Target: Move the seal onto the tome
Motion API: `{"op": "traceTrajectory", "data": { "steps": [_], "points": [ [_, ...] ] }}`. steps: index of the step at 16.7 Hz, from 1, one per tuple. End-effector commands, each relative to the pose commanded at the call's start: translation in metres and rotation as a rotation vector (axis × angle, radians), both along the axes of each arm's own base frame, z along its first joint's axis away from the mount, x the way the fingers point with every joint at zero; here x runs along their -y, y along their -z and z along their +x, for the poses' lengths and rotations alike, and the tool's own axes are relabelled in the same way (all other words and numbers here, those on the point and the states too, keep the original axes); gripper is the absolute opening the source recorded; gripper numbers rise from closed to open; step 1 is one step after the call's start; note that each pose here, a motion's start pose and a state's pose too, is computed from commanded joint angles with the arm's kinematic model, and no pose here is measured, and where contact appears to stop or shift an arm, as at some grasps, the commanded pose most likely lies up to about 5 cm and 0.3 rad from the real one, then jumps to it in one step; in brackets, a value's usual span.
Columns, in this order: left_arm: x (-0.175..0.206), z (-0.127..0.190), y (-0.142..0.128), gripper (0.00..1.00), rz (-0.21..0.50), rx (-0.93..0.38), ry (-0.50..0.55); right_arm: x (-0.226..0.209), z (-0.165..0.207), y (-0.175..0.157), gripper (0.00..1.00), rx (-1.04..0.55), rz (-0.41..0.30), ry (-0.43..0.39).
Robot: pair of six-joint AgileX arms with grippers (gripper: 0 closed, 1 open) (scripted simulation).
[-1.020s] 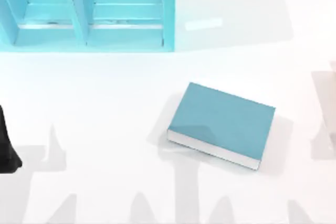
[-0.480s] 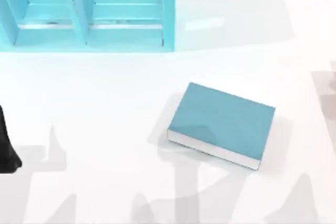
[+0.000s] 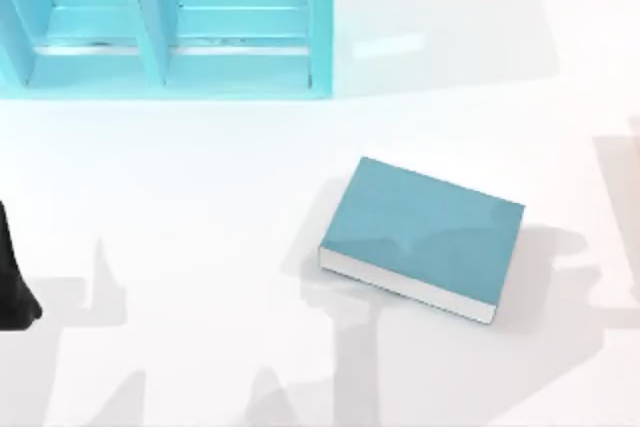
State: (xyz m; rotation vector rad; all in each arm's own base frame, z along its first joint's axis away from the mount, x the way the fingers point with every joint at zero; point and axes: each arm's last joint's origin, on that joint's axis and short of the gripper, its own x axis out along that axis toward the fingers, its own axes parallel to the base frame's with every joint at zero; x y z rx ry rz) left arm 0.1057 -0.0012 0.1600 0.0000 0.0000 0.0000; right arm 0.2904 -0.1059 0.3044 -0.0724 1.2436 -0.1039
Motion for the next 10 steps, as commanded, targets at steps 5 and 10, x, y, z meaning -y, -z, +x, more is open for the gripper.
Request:
{"op": "traceTrajectory", "data": {
  "steps": [5, 10],
  "points": [
    [0.000, 0.000, 0.000, 1.00, 0.000, 0.000, 0.000, 0.033, 0.038, 0.032, 1.00, -0.252, 0.091, -0.009],
    [0.000, 0.000, 0.000, 1.00, 0.000, 0.000, 0.000, 0.042, 0.047, 0.044, 1.00, -0.325, 0.122, -0.012]
  ]
}}
